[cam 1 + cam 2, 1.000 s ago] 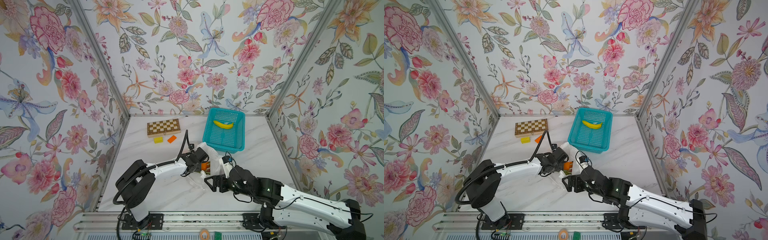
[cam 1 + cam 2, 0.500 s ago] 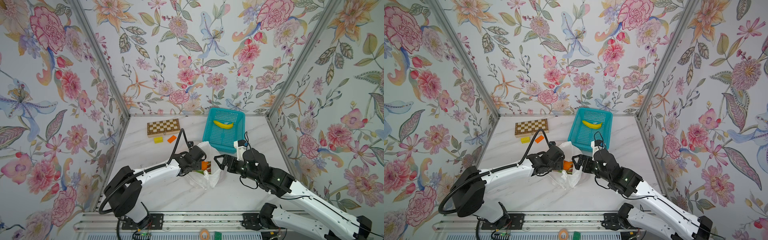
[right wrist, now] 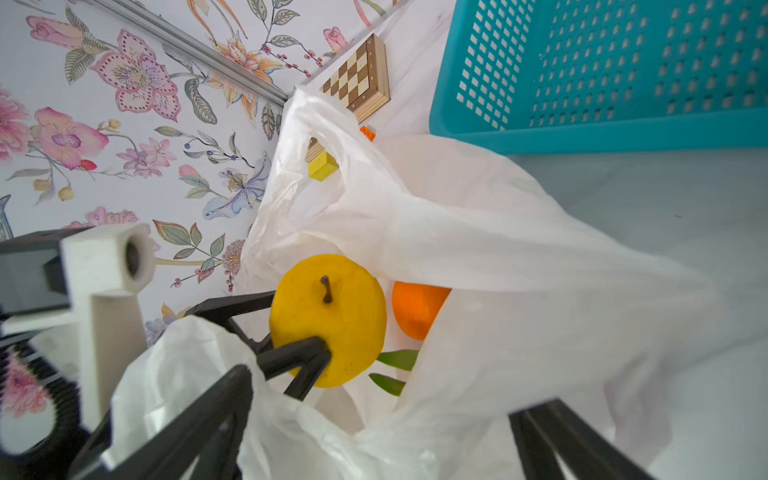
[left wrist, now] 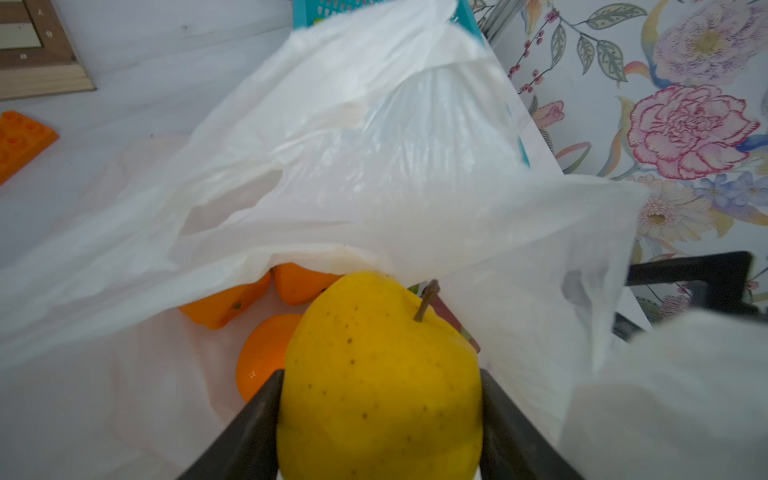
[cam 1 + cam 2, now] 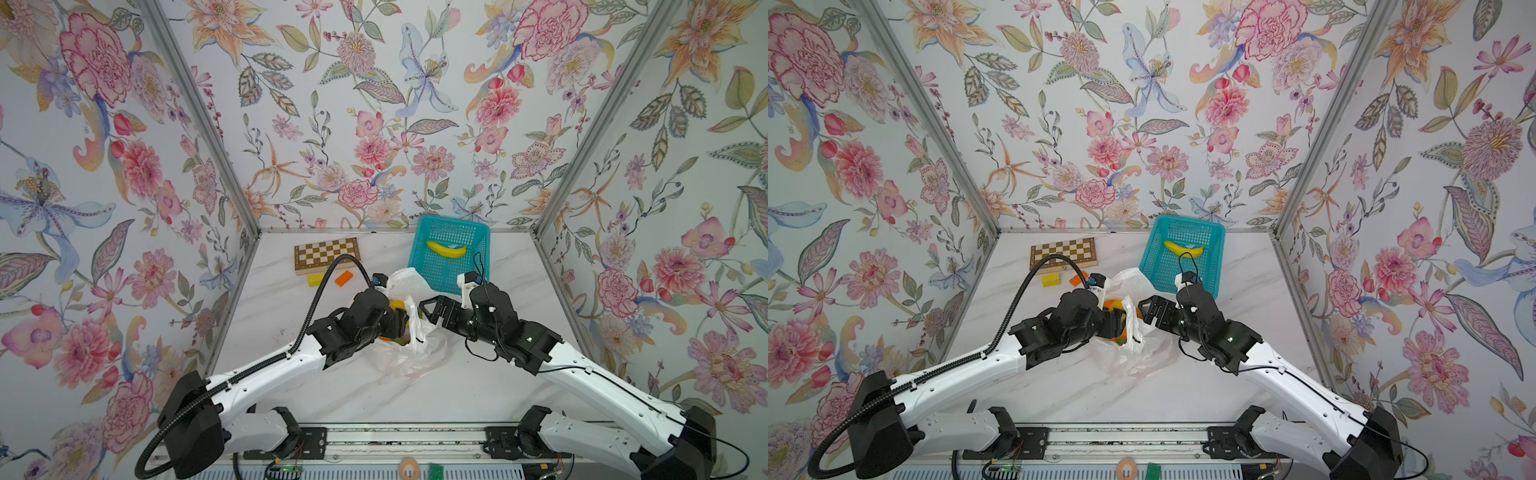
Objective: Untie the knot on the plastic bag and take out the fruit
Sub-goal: 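Grasp the yellow apple with the left gripper and lift it out, then take the yellow apple from the left gripper with the right gripper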
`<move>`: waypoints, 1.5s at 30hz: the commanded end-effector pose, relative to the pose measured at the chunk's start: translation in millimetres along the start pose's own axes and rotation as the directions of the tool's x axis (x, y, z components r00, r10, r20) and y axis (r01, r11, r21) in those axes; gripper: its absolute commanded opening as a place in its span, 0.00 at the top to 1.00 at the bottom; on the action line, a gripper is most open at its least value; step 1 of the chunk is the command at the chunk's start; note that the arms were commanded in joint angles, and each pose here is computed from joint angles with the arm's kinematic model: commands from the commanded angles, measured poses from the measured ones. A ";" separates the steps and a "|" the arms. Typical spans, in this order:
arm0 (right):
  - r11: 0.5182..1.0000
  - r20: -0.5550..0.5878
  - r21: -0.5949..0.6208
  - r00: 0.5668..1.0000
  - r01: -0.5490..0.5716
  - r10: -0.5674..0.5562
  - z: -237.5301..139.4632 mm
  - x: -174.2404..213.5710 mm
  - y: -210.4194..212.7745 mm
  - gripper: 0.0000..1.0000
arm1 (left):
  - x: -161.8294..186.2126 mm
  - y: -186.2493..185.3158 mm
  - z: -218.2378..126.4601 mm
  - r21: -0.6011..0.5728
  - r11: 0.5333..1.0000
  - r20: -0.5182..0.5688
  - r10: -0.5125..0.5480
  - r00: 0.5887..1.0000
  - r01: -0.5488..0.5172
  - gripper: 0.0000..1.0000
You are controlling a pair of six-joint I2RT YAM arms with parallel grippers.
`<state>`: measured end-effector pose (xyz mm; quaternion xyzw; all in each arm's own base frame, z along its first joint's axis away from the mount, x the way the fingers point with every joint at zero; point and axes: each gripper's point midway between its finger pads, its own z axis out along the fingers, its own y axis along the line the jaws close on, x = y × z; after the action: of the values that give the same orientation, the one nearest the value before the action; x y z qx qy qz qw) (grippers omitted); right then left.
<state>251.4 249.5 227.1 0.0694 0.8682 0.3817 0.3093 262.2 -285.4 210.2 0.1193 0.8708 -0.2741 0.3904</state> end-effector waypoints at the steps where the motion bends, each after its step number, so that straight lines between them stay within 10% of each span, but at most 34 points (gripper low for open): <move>1: 0.998 0.012 -0.038 0.999 -0.045 0.045 5.6 -4.5 3.4 0.05 | -22.4 -15.4 -20.8 0.091 0.992 0.108 0.081 0.991 -0.091 0.69; 22: 0.915 0.186 -0.336 0.968 0.223 -0.168 -106.0 -57.3 108.3 0.03 | -97.2 -88.0 -101.2 0.232 0.826 0.560 0.318 0.765 -0.514 0.69; 37: 0.885 0.024 -0.388 0.963 0.258 -0.270 -95.3 -39.0 131.8 0.04 | -114.0 -132.7 -103.7 0.260 0.664 0.604 0.455 0.655 -0.701 0.70; 45: 0.893 0.012 -0.376 0.965 0.246 -0.261 -85.4 -36.6 127.6 0.26 | -98.2 -140.2 -91.8 0.250 0.613 0.566 0.535 0.627 -0.749 0.69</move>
<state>217.3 268.4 379.8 -0.1031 0.7898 0.4934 0.3496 218.9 -340.6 385.5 0.4300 0.5739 -0.3391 0.6089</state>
